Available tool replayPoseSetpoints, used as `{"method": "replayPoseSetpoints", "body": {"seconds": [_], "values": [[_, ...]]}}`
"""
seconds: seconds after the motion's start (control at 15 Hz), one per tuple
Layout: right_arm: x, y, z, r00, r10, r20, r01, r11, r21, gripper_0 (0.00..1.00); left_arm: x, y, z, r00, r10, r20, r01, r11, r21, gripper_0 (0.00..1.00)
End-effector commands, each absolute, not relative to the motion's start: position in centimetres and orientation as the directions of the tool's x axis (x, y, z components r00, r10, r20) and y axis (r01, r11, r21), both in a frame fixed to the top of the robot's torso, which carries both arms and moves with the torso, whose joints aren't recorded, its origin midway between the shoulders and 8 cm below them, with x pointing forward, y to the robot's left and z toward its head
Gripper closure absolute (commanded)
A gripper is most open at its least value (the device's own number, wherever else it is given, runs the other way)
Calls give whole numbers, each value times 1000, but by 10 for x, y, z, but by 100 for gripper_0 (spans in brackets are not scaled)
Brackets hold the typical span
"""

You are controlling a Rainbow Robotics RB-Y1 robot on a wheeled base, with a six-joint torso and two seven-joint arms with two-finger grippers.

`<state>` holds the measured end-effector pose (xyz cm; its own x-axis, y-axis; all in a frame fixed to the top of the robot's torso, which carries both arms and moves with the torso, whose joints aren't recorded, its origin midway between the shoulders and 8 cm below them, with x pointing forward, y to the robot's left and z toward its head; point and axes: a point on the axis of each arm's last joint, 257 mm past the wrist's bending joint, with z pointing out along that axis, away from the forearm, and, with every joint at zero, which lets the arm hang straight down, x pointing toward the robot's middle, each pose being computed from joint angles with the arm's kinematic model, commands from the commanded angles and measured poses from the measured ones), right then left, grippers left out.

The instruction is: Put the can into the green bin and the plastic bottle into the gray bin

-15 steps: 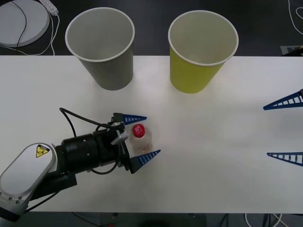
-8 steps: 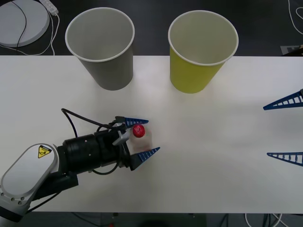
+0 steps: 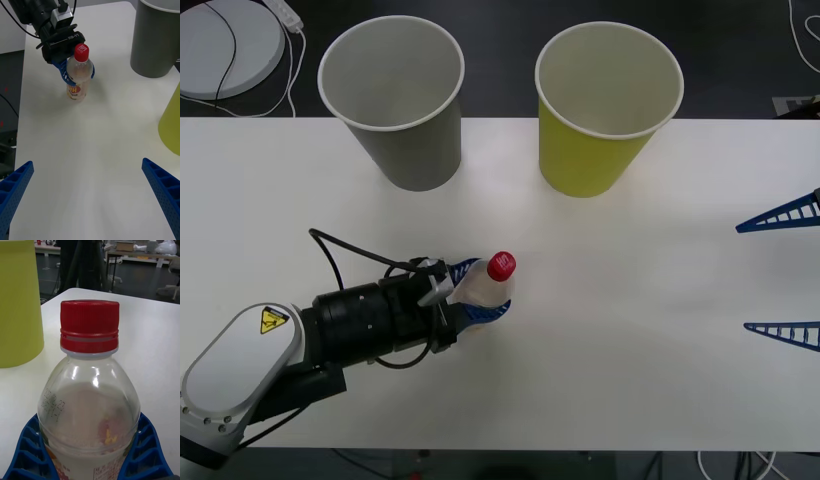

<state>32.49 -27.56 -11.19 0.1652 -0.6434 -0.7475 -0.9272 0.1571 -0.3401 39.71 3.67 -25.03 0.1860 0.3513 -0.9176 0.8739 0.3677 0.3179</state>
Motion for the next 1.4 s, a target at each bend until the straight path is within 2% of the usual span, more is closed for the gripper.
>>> {"method": "replayPoseSetpoints", "body": {"seconds": [0.07,0.8,1.4], "values": [[325,-276,-112,165,-643,-747,-927,157,-340,0,397,36,-249,183,344,-921,875,371,312,100],[325,-276,-112,165,-643,-747,-927,157,-340,0,395,59,-216,164,328,-930,882,374,287,100],[325,-276,-112,165,-643,-747,-927,157,-340,0,402,124,-189,107,356,-928,888,385,250,100]]}}
